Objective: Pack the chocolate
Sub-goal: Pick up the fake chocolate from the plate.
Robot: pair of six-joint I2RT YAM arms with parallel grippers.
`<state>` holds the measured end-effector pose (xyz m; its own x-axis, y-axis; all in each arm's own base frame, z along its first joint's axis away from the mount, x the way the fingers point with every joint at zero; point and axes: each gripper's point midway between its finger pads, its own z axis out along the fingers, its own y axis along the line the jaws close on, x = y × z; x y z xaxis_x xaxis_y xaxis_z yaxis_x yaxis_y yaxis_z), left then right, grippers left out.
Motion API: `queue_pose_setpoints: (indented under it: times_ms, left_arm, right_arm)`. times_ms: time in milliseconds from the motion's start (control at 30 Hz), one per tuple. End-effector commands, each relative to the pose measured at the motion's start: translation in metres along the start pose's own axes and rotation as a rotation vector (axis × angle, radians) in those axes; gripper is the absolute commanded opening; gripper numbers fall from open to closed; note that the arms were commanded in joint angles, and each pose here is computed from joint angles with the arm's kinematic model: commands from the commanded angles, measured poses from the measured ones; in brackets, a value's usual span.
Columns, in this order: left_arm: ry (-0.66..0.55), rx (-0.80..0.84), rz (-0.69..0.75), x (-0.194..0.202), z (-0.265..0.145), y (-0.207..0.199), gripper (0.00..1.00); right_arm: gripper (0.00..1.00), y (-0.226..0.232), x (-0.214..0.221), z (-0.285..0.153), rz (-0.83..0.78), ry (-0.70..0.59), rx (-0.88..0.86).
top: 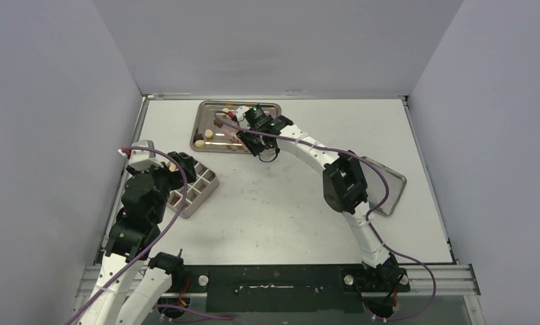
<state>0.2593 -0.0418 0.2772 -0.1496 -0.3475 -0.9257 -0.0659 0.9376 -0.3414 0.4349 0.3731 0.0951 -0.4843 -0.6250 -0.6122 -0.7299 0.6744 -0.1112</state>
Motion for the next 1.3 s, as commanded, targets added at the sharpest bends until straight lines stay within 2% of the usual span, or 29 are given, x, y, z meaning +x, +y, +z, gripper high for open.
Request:
queue_pose_setpoints:
  times_ms: [0, 267, 633, 1000, 1267]
  left_arm:
    - [-0.036, 0.000, -0.007, -0.011, -0.002, -0.001, 0.85]
    - [-0.037, 0.001, -0.007, -0.012, -0.002, -0.001, 0.85]
    - [-0.040, 0.000, -0.008, -0.013, -0.003, -0.001, 0.85]
    - [-0.085, -0.025, -0.007, -0.025, -0.010, 0.005, 0.85]
    - [-0.145, -0.010, -0.040, -0.043, -0.025, 0.003, 0.85]
  right_arm:
    - [0.36, 0.001, -0.017, 0.008, -0.001, -0.054, 0.006]
    - [0.36, 0.000, -0.006, 0.015, -0.005, -0.017, 0.019]
    - [0.24, 0.003, -0.016, 0.001, -0.010, -0.042, 0.031]
    - [0.18, 0.007, -0.041, -0.035, 0.002, -0.129, 0.019]
    - [0.17, 0.027, -0.055, -0.068, -0.008, -0.200, -0.023]
